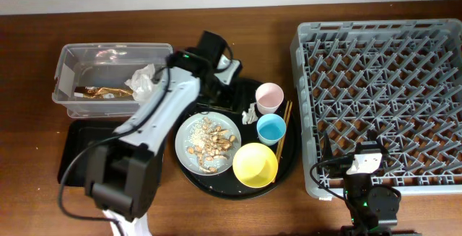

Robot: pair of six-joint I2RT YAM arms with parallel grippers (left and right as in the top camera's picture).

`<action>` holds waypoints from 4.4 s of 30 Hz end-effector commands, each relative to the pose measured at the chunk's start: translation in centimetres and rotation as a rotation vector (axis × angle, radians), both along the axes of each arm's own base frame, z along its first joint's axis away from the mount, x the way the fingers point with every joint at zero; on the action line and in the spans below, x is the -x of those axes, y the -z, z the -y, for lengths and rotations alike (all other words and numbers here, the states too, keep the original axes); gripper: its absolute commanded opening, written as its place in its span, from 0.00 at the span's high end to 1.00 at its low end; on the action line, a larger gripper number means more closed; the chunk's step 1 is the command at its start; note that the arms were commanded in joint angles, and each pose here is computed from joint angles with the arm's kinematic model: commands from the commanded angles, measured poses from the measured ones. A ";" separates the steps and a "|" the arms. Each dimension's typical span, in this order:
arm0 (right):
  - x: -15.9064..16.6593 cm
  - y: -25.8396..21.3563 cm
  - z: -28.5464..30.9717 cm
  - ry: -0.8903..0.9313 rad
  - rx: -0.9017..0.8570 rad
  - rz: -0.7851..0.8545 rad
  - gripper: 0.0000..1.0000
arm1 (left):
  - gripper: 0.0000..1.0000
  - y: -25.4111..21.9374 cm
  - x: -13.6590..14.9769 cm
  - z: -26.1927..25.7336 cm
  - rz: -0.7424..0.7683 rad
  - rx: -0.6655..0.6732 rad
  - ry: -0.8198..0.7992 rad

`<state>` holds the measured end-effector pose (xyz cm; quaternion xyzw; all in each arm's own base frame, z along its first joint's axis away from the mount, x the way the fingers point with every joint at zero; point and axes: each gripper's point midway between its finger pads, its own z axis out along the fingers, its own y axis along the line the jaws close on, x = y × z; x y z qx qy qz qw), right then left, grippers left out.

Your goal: Sort waste into correct bins and load items into the dishwasher rack

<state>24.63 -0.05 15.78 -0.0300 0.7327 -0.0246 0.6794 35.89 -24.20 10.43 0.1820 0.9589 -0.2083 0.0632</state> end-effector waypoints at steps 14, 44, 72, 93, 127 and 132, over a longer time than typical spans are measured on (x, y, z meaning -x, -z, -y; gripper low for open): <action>0.0 0.2 0.0 0.003 -0.004 -0.003 0.02 | 0.41 6.9 -0.2 1.4 -0.013 -0.149 0.042; 0.0 0.2 0.0 0.003 -0.004 -0.003 0.02 | 0.99 -8.3 -10.6 -19.4 0.175 -0.088 -0.634; 0.0 0.2 0.0 0.003 -0.004 -0.003 0.02 | 0.06 -17.5 3.6 -14.8 -0.028 0.168 -0.536; 0.0 0.2 0.0 0.003 -0.004 -0.004 0.02 | 0.40 8.5 0.1 0.0 0.159 -0.270 -0.565; 0.0 0.2 0.0 0.003 -0.004 -0.004 0.01 | 0.99 3.0 1.3 1.9 0.135 -0.414 -0.506; 0.0 0.2 0.0 0.003 -0.004 -0.004 0.02 | 0.99 1.0 1.5 1.9 0.131 -0.430 -0.494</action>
